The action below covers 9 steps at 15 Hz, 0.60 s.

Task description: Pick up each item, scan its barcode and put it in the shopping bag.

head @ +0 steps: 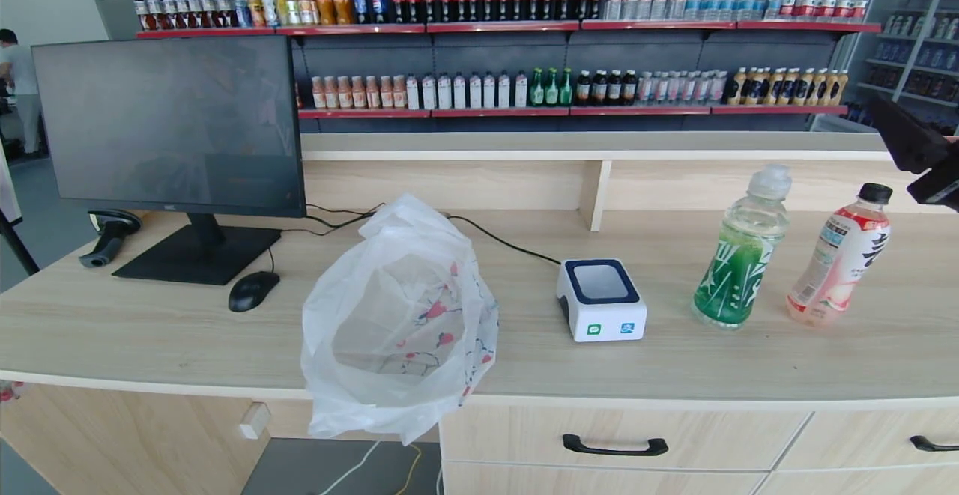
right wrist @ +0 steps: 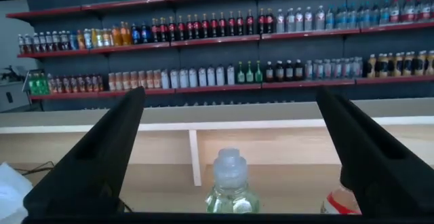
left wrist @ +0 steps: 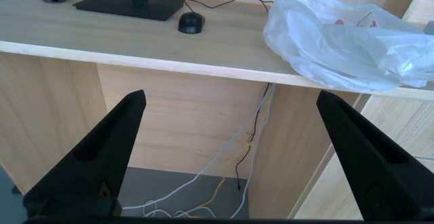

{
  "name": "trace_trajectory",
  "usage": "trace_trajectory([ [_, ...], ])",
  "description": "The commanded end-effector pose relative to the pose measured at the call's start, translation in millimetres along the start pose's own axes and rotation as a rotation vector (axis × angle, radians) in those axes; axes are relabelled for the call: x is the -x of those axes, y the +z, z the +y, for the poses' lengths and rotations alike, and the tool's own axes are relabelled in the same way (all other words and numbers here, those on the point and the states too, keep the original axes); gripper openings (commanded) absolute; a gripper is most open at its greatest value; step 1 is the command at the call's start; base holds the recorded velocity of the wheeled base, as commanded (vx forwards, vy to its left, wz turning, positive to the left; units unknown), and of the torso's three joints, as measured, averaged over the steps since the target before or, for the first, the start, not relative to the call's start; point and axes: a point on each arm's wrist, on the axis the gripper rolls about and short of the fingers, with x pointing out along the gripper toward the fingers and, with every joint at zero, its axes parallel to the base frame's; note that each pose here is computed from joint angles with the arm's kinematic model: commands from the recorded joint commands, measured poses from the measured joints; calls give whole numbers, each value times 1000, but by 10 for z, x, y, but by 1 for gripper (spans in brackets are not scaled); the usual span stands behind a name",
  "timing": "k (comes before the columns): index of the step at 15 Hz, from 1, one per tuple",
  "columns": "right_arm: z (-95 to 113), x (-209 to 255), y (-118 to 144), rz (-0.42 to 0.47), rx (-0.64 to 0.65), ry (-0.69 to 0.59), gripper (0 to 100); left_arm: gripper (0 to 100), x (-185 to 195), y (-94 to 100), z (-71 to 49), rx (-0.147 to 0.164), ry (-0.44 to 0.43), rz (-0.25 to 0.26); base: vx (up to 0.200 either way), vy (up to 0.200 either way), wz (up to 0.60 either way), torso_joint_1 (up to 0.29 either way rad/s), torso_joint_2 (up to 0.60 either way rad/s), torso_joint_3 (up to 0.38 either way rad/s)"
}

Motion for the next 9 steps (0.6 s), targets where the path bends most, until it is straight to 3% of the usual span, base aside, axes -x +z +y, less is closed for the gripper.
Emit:
trace_trajectory([
  [1,81,-162,-495,71,-8,42,100,100,0,0,0,0,1,-1,0,0,0,0,0,0],
  [3,200,-50,-610,136,-23,83,100,100,0,0,0,0,1,-1,0,0,0,0,0,0],
  [9,220,306,-815,295,-17,92,100,100,0,0,0,0,1,-1,0,0,0,0,0,0],
])
